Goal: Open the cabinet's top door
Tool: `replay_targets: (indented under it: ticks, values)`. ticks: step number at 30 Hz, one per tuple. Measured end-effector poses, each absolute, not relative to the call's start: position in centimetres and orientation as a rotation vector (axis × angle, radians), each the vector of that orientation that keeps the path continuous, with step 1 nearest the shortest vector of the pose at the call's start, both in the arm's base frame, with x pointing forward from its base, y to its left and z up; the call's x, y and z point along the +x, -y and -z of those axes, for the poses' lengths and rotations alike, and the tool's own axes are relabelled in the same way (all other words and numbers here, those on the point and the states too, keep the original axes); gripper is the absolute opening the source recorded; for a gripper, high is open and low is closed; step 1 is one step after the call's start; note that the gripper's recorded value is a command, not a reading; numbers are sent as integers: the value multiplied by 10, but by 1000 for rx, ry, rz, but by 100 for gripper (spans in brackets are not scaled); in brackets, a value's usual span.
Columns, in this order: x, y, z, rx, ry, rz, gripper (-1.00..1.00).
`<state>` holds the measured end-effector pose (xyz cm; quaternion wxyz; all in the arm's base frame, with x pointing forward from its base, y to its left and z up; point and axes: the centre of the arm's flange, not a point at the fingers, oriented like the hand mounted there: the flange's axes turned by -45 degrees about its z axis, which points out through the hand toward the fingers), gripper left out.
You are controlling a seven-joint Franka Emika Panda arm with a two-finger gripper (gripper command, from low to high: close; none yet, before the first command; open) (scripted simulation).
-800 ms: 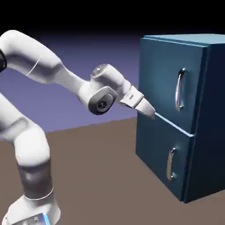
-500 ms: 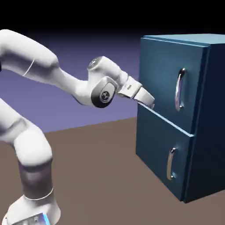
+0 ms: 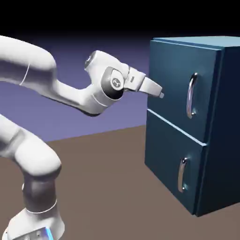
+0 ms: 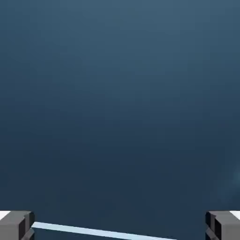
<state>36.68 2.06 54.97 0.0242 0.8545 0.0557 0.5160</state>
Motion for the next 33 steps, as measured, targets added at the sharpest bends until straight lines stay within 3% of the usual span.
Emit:
replay_targets:
  ticks: [16,33]
  values:
    - [356,14,-560,2469,-131,-1859,100]
    - [371,76,-531,2302,-69,-2133,100]
